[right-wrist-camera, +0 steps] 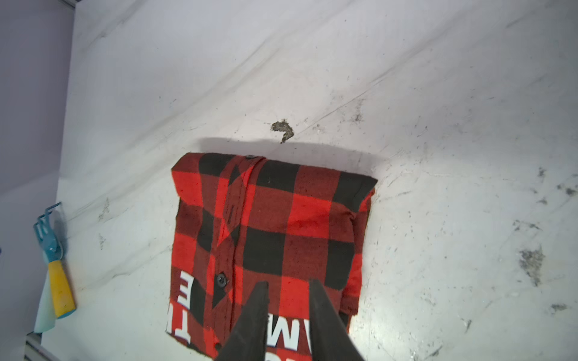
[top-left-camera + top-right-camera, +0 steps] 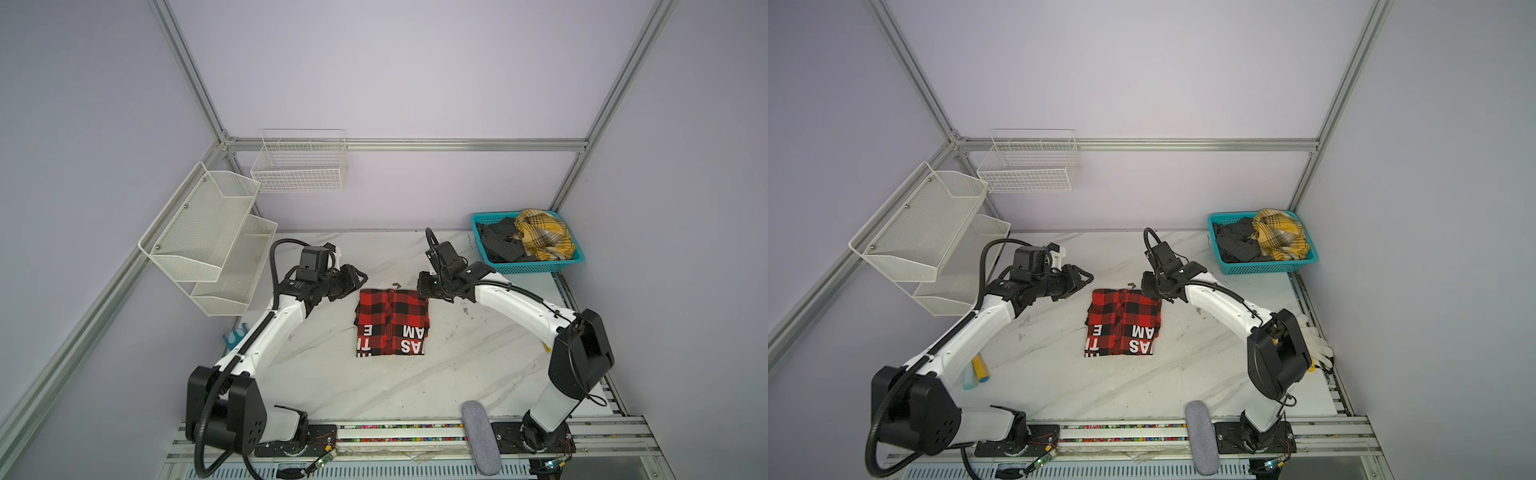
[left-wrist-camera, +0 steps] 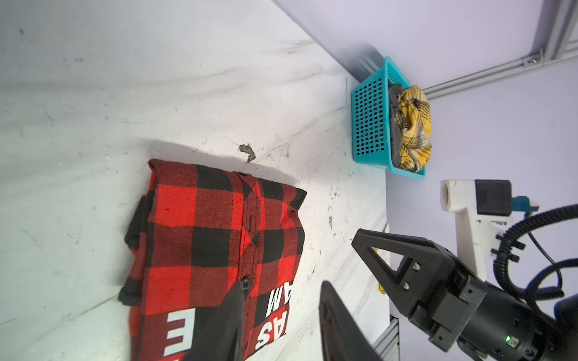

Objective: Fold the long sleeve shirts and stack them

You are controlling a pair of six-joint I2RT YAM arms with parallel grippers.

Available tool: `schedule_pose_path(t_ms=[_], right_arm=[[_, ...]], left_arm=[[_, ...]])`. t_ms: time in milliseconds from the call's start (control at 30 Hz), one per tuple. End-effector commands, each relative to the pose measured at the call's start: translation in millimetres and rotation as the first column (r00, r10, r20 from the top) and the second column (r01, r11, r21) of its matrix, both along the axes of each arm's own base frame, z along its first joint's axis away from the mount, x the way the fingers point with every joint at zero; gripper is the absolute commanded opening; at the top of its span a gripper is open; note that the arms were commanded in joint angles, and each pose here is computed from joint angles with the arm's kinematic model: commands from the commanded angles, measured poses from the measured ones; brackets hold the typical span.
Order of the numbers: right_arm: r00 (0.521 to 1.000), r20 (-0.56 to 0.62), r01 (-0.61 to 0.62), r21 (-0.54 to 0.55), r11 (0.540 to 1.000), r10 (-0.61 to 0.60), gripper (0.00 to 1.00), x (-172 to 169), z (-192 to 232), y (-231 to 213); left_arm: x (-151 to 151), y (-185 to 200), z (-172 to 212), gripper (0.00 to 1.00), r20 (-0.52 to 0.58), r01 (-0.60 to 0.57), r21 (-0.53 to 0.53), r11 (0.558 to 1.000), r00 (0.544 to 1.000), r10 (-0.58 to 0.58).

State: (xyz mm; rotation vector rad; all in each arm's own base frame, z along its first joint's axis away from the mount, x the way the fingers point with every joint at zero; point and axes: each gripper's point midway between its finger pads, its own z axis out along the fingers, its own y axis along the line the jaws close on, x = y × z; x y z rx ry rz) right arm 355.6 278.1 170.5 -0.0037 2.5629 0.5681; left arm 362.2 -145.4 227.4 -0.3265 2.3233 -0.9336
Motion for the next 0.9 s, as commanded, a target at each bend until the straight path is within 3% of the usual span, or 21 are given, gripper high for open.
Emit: schedule_pose_path(t_ms=[0,67,200,267,867], right_arm=[[0.998,-0.043,0.043,0.007,0.999,-0.042,0.27,-16,-15,-9],[0.998,-0.043,0.049,0.027,0.998,-0.048,0.28,-22,-16,-11],[0.997,-0.048,0.059,0.045,0.997,-0.057,0.28,-30,-18,-14],[0.997,-0.048,0.057,0.052,0.997,-0.055,0.29,-32,-19,-13],[0.992,-0.122,0.032,0.048,0.998,-0.026,0.29,-32,-61,6]], left_arm=[[-11,20,-13,0.46,-0.003,-0.029,0.058,0.998,1.000,0.029],[-17,31,-23,0.52,-0.054,-0.046,0.066,0.997,0.997,0.050],[-28,41,-38,0.73,-0.105,-0.038,0.026,0.999,0.994,0.040],[-32,47,-47,0.77,-0.122,-0.055,0.011,0.998,0.991,0.056],[-47,48,-132,0.78,-0.323,-0.076,-0.087,0.993,0.945,0.044]])
